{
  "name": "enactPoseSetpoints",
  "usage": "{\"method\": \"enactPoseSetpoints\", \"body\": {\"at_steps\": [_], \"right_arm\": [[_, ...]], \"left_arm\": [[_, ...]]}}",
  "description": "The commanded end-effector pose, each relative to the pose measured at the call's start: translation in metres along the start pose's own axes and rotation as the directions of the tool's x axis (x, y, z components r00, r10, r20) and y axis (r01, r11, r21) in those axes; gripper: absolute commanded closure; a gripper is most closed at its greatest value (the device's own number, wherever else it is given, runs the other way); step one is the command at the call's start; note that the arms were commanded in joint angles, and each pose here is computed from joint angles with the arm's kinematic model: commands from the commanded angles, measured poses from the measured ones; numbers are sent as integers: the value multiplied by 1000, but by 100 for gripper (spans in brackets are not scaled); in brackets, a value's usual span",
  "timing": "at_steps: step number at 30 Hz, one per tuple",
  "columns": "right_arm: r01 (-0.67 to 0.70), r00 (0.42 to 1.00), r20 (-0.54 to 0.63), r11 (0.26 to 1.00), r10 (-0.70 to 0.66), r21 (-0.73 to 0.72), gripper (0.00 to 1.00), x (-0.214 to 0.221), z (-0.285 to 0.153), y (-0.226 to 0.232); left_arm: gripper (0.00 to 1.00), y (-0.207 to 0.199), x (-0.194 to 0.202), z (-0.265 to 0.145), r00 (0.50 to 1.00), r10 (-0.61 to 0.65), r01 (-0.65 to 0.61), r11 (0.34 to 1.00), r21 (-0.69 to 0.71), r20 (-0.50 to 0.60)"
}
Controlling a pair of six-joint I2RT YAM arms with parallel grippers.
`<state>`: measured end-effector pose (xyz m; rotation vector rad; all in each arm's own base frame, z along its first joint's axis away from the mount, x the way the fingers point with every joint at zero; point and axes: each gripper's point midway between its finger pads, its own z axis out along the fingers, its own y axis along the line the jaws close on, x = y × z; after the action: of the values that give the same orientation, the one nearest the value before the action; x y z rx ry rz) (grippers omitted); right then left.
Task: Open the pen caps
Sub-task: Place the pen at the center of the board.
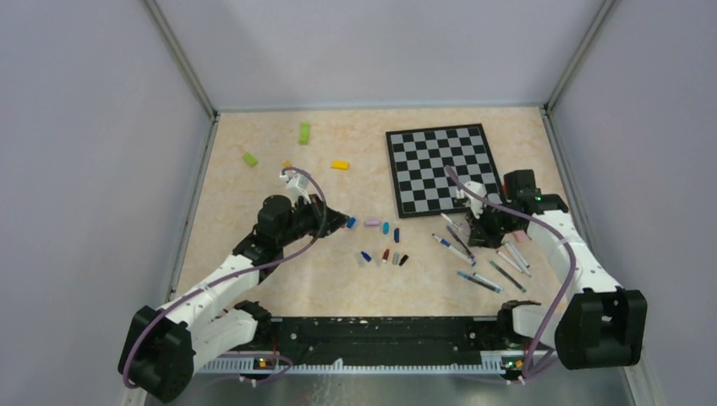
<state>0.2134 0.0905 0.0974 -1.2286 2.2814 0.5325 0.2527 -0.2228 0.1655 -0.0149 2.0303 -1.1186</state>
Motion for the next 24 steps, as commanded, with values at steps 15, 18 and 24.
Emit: {"method": "enactPoseSetpoints", "body": {"at_steps": [15, 18, 24], "right_arm": [[-234, 951, -141, 937, 277, 260, 100, 124, -85, -57], [-260, 938, -157, 925, 311, 277, 100, 138, -90, -65], [-279, 925, -193, 930, 327, 241, 100, 157, -87, -75]], "left_arm": [[100, 0, 20, 4, 994, 80, -73, 993, 97, -69], [100, -4, 24, 6, 991, 99, -86, 986, 142, -89], [100, -9, 24, 10, 985, 147, -128, 973, 192, -87]]}}
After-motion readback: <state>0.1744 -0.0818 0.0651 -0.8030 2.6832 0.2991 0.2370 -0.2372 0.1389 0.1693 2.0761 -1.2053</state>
